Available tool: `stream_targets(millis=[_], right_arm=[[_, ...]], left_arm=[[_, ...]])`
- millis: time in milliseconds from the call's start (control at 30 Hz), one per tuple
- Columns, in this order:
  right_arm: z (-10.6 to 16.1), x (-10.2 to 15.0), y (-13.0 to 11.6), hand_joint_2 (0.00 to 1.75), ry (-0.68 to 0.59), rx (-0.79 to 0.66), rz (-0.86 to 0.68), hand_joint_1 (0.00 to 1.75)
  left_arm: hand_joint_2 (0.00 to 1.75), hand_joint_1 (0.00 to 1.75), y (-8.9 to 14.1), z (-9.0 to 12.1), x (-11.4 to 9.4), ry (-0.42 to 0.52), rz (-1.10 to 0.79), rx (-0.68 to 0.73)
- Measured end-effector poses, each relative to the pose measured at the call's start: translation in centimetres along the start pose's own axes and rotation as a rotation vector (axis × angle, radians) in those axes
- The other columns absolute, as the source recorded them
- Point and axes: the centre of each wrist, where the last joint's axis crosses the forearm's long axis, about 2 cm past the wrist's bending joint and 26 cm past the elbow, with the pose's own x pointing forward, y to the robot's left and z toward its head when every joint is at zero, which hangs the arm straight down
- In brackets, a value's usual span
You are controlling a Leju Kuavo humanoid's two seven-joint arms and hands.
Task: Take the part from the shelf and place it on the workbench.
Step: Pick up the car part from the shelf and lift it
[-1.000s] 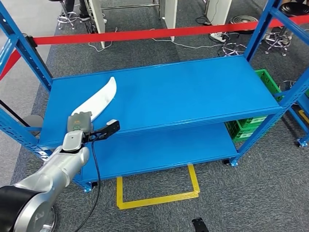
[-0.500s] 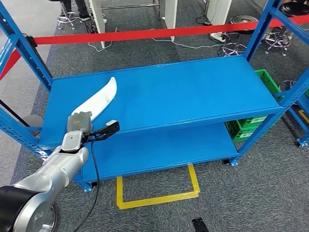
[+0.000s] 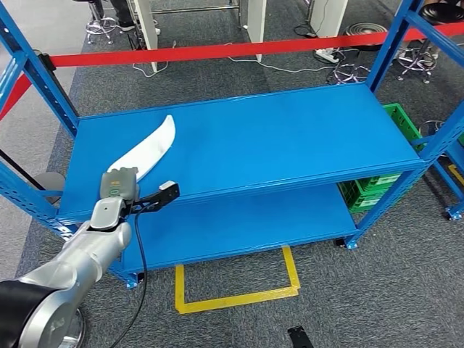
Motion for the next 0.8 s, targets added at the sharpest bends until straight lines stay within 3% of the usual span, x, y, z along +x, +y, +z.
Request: stream_targets(millis=[100, 333, 533, 800], right_arm=[[0.0, -0.3, 0.1, 1.75, 0.001, 0.001, -0.02, 0.0], [0.0, -0.7, 0.1, 1.75, 0.017, 0.001, -0.08, 0.0], [0.0, -0.8, 0.1, 1.75, 0.026, -0.001, -0.111, 0.0], [0.0, -0.9, 0.1, 1.75, 0.028, -0.003, -0.129, 0.0]], left_arm=[[1.75, 1.75, 0.6, 0.1, 1.2, -0.129, 0.039, 0.16], [1.75, 1.75, 5.5, 0.2, 8.1, -0.44, 0.128, 0.489], [1.75, 1.75, 8.8, 2.2, 11.7, -0.568, 0.184, 0.675], [1.75, 1.75, 10.9, 4.6, 13.6, -0.689, 0.203, 0.815]])
